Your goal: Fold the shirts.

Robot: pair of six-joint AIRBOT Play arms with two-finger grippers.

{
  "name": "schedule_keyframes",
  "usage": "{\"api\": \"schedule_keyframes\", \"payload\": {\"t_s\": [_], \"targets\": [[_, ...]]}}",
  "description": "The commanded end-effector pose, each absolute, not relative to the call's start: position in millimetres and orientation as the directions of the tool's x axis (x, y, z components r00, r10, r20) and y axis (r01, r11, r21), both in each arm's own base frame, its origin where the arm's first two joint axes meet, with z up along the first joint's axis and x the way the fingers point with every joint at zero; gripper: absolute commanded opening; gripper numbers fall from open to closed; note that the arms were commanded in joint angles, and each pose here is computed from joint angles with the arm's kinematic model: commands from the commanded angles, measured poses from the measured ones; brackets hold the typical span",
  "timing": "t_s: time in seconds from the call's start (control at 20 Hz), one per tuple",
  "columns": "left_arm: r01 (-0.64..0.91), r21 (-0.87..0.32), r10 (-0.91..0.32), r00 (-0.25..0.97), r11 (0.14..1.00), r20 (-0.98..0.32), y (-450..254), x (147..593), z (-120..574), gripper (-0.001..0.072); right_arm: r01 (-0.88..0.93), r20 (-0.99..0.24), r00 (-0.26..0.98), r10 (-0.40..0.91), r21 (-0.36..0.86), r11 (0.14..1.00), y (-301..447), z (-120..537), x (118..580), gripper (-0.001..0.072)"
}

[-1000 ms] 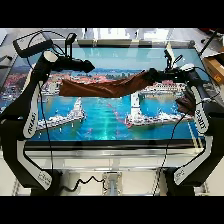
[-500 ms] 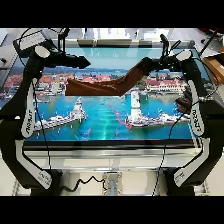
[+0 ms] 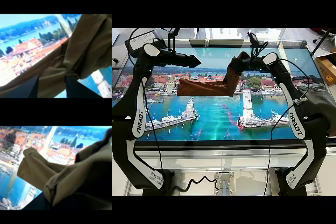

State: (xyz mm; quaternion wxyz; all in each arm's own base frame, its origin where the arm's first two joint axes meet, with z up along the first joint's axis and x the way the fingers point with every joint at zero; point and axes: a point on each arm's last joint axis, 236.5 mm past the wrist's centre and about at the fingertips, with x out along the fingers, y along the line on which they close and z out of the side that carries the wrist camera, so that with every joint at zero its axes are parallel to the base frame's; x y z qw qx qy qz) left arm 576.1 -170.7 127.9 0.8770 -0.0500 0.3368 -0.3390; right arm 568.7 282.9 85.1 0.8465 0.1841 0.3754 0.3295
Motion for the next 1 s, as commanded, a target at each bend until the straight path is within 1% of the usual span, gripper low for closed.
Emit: {"api": "schedule_keyframes", "payload": {"t_s": [0.0,0.1,0.3,0.4,0.55,0.75,0.85,0.95], "targets": [[0.537,-0.290,-0.600,0.599,0.792,-0.531,-141,584,151,0.0378,-0.391,-0.477,0.475,0.739,0.638,0.663,322,71,564,0.0028],[0.498,-0.297,-0.576,0.630,0.814,-0.521,-115,586,160,0.0378,-0.391,-0.443,0.476,0.760,0.667,0.634,338,73,565,0.0028],[0.432,-0.336,-0.548,0.640,0.837,-0.539,-77,585,157,0.0377,-0.478,-0.380,0.486,0.787,0.638,0.604,371,103,568,0.0028],[0.431,-0.341,-0.549,0.630,0.835,-0.549,-74,582,154,0.0377,-0.472,-0.368,0.492,0.789,0.649,0.597,384,103,567,0.0028],[0.435,-0.355,-0.562,0.629,0.827,-0.538,-77,582,157,0.0377,-0.474,-0.387,0.454,0.803,0.658,0.585,407,84,555,0.0027],[0.440,-0.367,-0.573,0.625,0.820,-0.530,-79,581,159,0.0377,-0.450,-0.375,0.428,0.822,0.700,0.554,435,66,545,0.0027],[0.442,-0.369,-0.576,0.618,0.817,-0.535,-80,580,158,0.0377,-0.462,-0.375,0.422,0.825,0.694,0.552,443,62,541,0.0029],[0.444,-0.365,-0.575,0.608,0.818,-0.547,-80,577,155,0.0377,-0.471,-0.336,0.446,0.829,0.700,0.537,446,71,545,0.0031]]}}
